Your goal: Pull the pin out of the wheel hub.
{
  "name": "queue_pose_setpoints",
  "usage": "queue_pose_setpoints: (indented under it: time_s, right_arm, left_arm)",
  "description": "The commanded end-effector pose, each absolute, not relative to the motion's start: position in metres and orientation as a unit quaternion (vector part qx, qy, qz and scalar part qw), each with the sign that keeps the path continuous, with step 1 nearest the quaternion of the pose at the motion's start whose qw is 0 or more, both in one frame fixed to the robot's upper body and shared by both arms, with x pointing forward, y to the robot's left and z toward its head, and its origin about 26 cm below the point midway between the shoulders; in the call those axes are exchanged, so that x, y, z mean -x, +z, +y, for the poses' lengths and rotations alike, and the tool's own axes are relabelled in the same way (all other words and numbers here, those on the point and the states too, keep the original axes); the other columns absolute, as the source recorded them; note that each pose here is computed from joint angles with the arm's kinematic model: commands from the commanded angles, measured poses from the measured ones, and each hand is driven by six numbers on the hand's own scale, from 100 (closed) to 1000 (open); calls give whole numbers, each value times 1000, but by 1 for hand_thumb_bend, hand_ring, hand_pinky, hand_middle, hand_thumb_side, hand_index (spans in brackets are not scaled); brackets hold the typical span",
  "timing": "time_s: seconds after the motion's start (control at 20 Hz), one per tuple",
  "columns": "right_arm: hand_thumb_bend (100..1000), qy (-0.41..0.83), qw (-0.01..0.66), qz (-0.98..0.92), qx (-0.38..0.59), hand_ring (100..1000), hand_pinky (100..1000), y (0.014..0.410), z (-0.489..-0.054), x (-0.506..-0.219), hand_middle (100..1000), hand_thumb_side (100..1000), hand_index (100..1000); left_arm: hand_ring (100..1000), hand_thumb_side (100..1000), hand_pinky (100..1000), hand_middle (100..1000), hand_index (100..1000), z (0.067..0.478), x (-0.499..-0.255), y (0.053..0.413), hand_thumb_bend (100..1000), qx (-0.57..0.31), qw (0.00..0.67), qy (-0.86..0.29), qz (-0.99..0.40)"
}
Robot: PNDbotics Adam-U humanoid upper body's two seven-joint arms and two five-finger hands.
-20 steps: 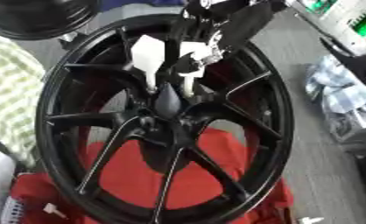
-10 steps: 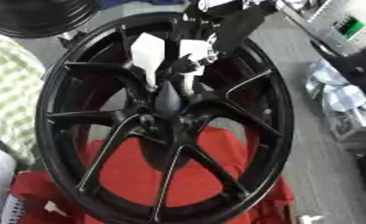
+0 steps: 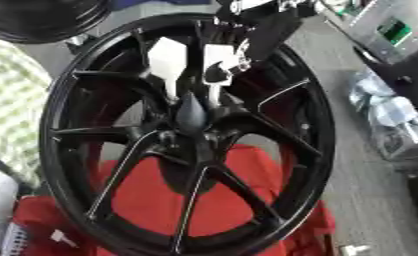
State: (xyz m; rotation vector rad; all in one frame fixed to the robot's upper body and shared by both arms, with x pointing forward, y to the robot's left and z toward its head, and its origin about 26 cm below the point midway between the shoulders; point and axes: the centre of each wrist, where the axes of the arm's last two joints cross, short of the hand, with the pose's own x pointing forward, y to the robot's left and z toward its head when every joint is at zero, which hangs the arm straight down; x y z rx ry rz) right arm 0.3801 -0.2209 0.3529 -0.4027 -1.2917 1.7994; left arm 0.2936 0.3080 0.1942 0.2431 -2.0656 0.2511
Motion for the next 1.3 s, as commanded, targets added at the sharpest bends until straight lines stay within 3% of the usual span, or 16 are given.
queue_pose_setpoints:
  time_s: [0.05, 0.45, 0.95, 1.3]
  right_arm:
    - [488, 713, 432, -522, 180, 833, 803, 363, -227, -380, 810, 548, 870]
    - [490, 709, 442, -519, 181, 821, 794, 360, -227, -385, 756, 525, 840]
    - [466, 700, 443, -528, 186, 771, 766, 357, -225, -387, 645, 452, 738]
    - [395, 685, 448, -543, 191, 717, 744, 355, -231, -382, 571, 397, 662]
  left_arm:
    - [613, 452, 770, 592, 727, 308, -293, 201, 765, -102, 490, 95, -860]
    - [613, 453, 770, 592, 727, 308, -293, 200, 764, -101, 490, 95, -860]
    - [613, 452, 771, 592, 726, 307, -293, 199, 762, -101, 492, 94, -860]
    - [613, 450, 772, 592, 726, 308, -293, 199, 758, -102, 492, 95, -859]
